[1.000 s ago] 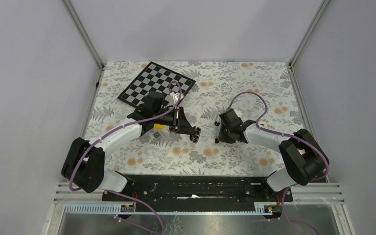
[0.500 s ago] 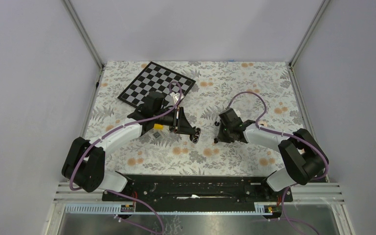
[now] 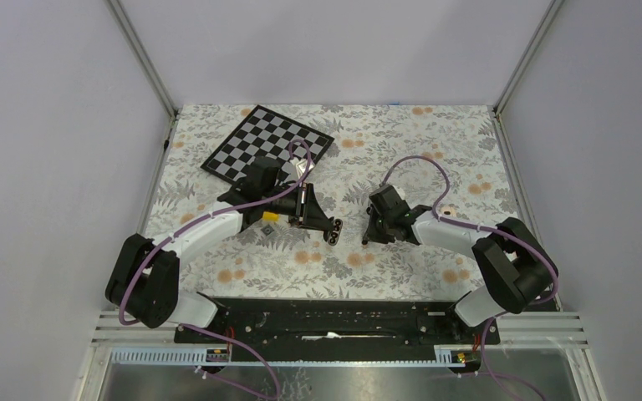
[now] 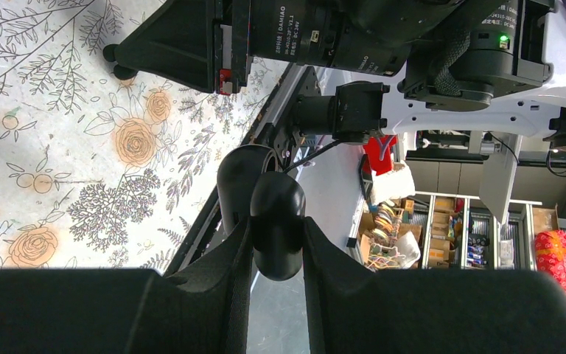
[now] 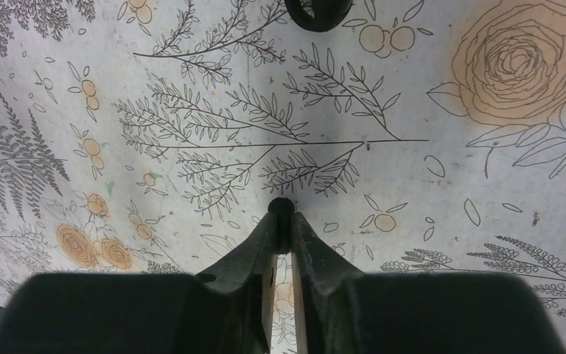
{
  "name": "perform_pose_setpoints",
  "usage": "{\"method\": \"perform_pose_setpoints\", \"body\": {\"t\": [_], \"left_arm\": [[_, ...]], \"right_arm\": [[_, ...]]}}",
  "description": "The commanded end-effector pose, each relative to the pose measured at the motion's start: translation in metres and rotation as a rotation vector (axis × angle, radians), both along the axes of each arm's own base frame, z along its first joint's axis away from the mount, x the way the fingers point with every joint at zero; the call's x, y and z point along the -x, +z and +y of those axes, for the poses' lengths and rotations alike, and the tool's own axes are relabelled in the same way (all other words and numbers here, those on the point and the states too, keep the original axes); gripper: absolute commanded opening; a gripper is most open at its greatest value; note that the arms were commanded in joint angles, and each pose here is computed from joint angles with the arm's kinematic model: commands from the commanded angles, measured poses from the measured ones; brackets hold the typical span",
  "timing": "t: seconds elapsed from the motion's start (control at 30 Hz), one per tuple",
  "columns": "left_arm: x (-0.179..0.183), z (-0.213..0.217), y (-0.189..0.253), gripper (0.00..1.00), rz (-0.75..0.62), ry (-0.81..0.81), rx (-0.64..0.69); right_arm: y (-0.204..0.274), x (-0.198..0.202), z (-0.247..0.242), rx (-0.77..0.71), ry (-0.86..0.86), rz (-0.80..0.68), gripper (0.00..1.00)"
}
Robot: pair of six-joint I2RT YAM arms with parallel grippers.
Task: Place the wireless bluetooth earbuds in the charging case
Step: Pick up the earbud from the center of the board.
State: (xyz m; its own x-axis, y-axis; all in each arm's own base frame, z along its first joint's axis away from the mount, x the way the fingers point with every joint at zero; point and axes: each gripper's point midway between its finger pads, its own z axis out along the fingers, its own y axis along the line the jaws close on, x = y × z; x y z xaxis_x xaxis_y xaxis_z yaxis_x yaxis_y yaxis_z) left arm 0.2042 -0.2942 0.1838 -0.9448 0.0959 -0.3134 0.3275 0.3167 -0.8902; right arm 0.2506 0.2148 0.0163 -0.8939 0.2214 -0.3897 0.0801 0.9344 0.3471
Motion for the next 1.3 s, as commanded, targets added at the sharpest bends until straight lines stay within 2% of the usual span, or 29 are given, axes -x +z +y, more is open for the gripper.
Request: {"method": "perform_pose_setpoints", "body": {"t": [0.0,0.23,0.4,0.8,1.0,1.27], "left_arm": [[-0.003,-0.004,0.017,0.04,-0.066,-0.029,0.037],[-0.004,-0.004,0.010,0.04,-0.053,-0.022,0.025],[-0.011,-0.005,0.015,0.04,-0.082,0.001,0.019],[-0.006,-0.003,0.018,0.04,-0.241,-0.030,0.068],[-0.003,-0.010,0.018,0.04,-0.340,-0.052,0.006],[0.001,-0.017,0.017,0.04,-0.436,-0.125,-0.057]], "right_arm": [[0.004,-0.001,0.008,-0.009,0.013,0.003,0.15],[0.015,-0.002,0.005,0.011,0.022,-0.027,0.00],[0.048,-0.001,-0.007,0.012,0.013,-0.116,0.00],[0.183,0.025,-0.015,-0.236,0.012,-0.486,0.00],[0.209,0.038,-0.013,-0.316,0.076,-0.573,0.00],[0.225,0.055,0.018,-0.414,0.299,-0.602,0.00]]}}
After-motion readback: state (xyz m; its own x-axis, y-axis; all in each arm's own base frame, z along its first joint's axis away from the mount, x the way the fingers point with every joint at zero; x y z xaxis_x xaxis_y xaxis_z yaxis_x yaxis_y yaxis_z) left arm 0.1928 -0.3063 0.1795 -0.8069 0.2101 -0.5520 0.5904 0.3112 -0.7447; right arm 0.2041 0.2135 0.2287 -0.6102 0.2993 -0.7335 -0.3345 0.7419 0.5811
